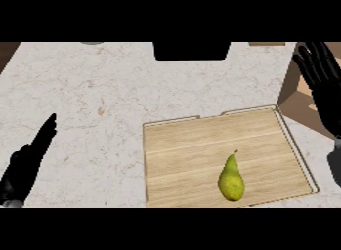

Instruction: Pick the pear from the tray and place it in the cardboard box

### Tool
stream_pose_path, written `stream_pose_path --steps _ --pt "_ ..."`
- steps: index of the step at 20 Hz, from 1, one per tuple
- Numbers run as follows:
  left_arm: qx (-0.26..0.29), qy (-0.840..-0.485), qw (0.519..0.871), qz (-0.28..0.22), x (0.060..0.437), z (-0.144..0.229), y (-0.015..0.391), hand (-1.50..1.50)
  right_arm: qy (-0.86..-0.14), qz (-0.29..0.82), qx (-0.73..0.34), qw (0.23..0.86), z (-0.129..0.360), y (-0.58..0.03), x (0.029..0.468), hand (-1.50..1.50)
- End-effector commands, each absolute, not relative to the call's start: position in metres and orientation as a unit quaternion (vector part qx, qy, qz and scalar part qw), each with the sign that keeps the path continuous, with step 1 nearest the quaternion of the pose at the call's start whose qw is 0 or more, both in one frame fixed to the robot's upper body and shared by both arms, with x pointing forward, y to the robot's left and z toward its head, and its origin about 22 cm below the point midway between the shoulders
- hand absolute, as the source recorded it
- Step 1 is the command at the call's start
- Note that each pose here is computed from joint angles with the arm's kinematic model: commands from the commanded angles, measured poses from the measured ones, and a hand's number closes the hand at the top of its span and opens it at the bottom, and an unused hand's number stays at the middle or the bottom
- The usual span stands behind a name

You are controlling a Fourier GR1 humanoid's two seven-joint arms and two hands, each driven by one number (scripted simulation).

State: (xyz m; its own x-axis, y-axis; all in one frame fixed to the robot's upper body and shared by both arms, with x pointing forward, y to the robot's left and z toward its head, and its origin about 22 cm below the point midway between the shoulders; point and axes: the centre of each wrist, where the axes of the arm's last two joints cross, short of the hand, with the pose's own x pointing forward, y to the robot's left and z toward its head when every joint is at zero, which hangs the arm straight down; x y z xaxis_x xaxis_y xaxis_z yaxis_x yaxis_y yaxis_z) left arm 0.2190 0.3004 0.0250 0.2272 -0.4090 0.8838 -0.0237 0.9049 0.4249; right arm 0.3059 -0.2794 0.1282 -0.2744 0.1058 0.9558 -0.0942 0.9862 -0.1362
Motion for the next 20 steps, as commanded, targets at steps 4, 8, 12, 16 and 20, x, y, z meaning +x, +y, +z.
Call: stream_pose_path --steps 4,8,12,16,20 --pt "0.218 -0.625 0.741 -0.116 0.222 0.025 0.316 0.0 -0.774 -0.135 -0.153 0.599 0.045 -0.311 0.23 -1.5" --pt "0.217 -0.624 0.744 -0.101 0.218 0.021 0.316 0.0 -0.619 -0.272 -0.311 0.668 -0.029 -0.352 0.166 -1.5" --pt "0.22 -0.624 0.742 -0.111 0.214 0.012 0.321 0.0 -0.656 -0.315 -0.355 0.588 -0.049 -0.318 0.118 -1.5" --pt "0.197 -0.641 0.73 -0.132 0.22 0.012 0.308 0.0 -0.69 -0.207 -0.379 0.581 -0.064 -0.289 0.067 -1.5" --pt "0.183 -0.649 0.723 -0.151 0.226 0.011 0.308 0.0 -0.646 -0.148 -0.403 0.631 -0.06 -0.257 0.004 -1.5"
